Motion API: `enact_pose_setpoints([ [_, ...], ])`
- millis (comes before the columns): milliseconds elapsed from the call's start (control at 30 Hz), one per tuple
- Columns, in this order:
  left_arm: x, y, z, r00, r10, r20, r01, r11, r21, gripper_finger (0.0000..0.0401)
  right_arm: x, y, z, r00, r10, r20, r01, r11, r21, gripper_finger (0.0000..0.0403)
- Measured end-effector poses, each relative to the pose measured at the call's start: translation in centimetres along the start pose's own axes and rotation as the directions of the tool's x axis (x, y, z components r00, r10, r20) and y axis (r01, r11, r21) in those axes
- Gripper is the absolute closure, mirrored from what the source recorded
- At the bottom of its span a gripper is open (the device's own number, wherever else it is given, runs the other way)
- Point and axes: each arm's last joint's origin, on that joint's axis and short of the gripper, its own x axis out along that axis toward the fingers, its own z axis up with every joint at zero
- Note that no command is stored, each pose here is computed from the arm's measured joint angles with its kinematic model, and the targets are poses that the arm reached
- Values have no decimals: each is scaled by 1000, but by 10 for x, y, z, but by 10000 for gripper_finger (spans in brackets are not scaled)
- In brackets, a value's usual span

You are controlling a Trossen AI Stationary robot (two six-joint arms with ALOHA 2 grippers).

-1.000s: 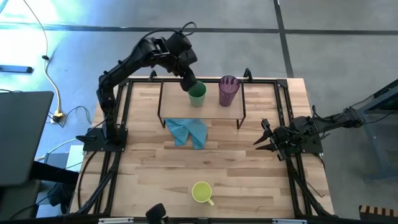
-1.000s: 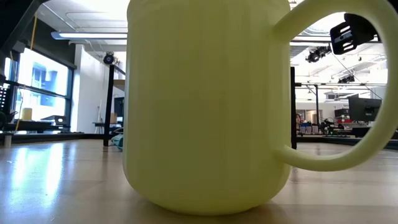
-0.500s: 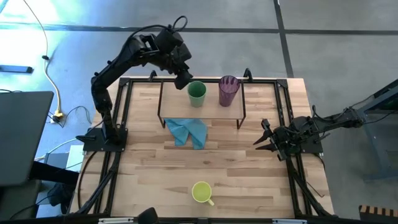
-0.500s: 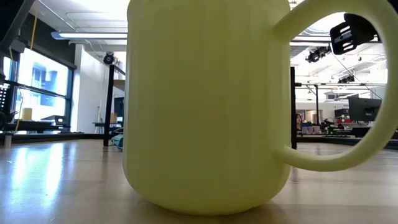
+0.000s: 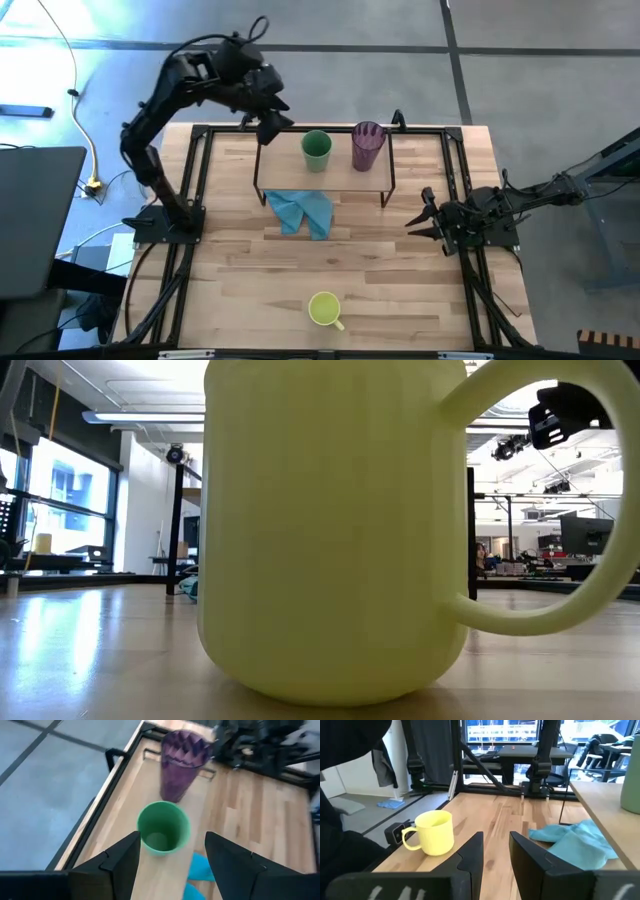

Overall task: Stack small to large cups/mugs on shelf
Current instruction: Put the yellow cup on the shelf

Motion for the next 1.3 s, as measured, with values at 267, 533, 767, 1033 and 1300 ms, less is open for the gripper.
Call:
enact_pose_setpoints([
  [267, -33, -10, -6, 989, -125, 81, 123, 992, 29, 190, 0, -1, 1, 999, -47, 8, 47, 999, 0, 320],
  [533, -56, -32, -10, 945, -285, 161, 259, 952, 165, 190, 0, -3, 1, 996, -94, 8, 94, 996, -2, 320],
  [767, -68, -55, -9, 907, -363, 215, 298, 912, 282, 190, 0, -3, 3, 995, -98, 35, 98, 995, -1, 320],
  [1033, -69, -79, -12, 909, -365, 201, 287, 897, 335, 190, 0, -3, 5, 994, -98, 53, 97, 995, 4, 320],
  [1300, -70, -100, -16, 918, -350, 189, 268, 895, 356, 190, 0, -3, 5, 994, -97, 53, 97, 995, 8, 320],
])
